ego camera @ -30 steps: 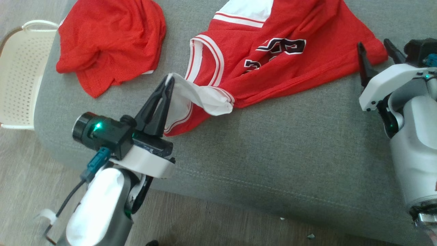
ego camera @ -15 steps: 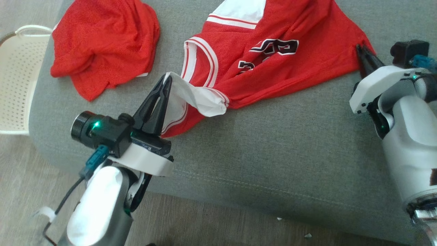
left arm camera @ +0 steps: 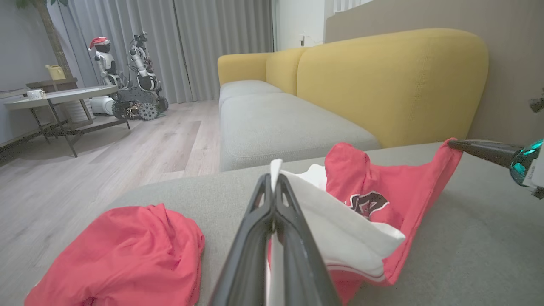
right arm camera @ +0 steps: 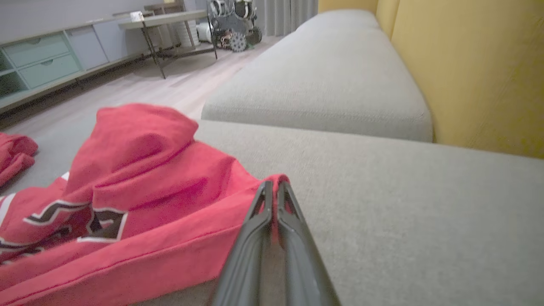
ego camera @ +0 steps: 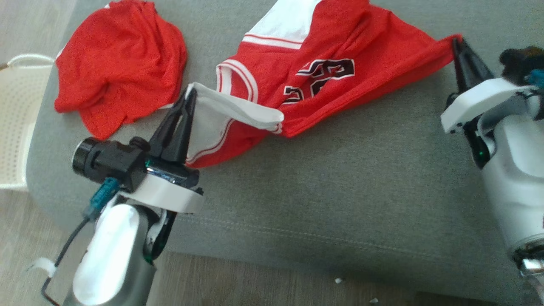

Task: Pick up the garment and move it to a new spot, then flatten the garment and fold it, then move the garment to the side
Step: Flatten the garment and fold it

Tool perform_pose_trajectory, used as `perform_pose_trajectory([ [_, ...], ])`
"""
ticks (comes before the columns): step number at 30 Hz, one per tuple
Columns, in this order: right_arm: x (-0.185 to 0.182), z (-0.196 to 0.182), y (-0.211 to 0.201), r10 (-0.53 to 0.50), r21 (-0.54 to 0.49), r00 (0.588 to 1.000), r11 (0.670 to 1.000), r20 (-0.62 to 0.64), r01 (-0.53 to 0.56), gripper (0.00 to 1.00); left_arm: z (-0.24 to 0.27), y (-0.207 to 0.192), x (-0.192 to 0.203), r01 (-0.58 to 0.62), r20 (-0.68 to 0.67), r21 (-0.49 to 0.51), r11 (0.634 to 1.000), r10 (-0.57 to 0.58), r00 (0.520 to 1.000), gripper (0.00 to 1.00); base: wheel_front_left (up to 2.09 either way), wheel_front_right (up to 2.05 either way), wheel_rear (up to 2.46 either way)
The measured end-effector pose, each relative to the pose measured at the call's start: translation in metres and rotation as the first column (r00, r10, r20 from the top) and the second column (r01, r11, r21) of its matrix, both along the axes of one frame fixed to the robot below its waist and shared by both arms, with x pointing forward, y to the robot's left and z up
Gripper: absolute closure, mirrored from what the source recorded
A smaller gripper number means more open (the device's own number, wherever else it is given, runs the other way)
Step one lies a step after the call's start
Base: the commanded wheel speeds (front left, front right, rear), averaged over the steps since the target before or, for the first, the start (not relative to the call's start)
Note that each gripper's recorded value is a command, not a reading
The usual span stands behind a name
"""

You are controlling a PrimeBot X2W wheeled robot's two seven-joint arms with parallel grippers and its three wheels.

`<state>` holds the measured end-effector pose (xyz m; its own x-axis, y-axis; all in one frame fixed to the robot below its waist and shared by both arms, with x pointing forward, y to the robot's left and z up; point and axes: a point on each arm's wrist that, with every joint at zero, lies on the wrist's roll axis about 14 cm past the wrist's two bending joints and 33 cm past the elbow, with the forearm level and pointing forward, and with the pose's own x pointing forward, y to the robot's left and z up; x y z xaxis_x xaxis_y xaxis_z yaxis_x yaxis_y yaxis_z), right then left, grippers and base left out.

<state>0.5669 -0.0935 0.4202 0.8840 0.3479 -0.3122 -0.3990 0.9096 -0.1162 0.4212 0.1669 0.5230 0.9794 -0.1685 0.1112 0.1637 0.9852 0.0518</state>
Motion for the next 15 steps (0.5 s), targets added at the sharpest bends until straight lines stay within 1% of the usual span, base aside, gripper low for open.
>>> perform_pose_trajectory([
  [4,0.004,0.037,-0.012,-0.015,0.017,0.994,1.0,0.111,0.013,1.0,0.015,0.002,0.001,-0.009,0.043,-0.012,1.0,0.009,0.999,1.0,0.0,0.0,0.0],
  [7,0.003,0.069,-0.017,-0.023,0.039,0.981,0.999,0.193,0.016,1.0,0.031,0.003,0.0,-0.01,0.088,-0.017,1.0,0.011,0.996,1.0,0.0,0.0,0.0],
  [10,-0.003,0.103,-0.025,-0.026,0.045,0.959,0.999,0.281,0.014,1.0,0.051,0.005,0.0,-0.014,0.146,-0.037,0.999,0.019,0.989,1.0,0.0,0.0,0.0],
  [12,-0.009,0.127,-0.033,-0.021,0.031,0.938,0.999,0.347,0.011,1.0,0.066,0.01,-0.001,-0.022,0.186,-0.088,0.996,0.038,0.982,1.0,0.0,0.0,0.0],
  [15,-0.019,0.163,-0.045,-0.01,0.0,0.9,1.0,0.436,0.011,1.0,0.09,0.01,-0.002,-0.01,0.253,-0.112,0.994,0.039,0.967,1.0,0.0,0.0,0.0],
])
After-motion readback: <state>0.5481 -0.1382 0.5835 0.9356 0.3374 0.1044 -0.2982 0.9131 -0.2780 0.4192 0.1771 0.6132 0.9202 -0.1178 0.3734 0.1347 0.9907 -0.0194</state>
